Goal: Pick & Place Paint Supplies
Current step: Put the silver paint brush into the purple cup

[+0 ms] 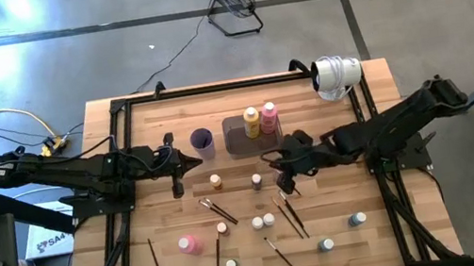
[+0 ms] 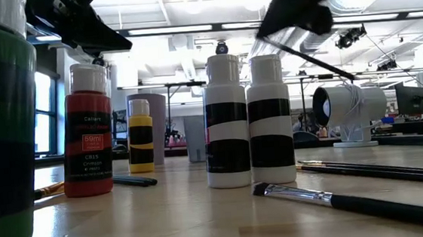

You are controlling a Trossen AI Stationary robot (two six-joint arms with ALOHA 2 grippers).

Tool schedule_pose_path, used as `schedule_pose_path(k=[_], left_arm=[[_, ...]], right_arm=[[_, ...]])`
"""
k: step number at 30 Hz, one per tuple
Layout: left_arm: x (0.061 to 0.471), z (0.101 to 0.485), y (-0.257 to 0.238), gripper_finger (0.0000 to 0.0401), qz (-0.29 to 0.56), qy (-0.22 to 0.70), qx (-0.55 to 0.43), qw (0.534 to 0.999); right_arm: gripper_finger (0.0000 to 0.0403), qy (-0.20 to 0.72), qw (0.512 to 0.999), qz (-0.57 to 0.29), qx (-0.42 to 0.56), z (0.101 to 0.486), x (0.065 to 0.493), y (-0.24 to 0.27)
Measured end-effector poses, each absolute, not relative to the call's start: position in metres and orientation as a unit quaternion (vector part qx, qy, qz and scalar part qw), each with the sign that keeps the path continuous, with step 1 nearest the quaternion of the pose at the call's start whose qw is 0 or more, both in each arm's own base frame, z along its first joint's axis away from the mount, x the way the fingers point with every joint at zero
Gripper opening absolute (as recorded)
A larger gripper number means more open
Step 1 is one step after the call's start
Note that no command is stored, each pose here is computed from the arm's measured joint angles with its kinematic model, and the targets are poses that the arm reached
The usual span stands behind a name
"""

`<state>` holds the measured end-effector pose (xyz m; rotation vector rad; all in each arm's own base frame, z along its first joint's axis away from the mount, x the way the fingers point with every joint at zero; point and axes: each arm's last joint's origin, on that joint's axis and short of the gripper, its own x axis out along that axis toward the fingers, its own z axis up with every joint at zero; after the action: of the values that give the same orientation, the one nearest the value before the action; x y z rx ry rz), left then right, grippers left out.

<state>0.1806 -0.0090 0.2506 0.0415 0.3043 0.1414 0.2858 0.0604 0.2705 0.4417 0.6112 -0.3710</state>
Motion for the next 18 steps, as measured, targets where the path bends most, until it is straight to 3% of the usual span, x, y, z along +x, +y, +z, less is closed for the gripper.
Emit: schedule_pose_path(k=[18], left_arm=[[0.182, 0.255, -0.009, 0.001, 0.07, 0.123, -0.01, 0.99]], right_arm=[[0.0003, 0.124, 0.987, -0.098, 0.03, 0.311, 0.307, 0.046]])
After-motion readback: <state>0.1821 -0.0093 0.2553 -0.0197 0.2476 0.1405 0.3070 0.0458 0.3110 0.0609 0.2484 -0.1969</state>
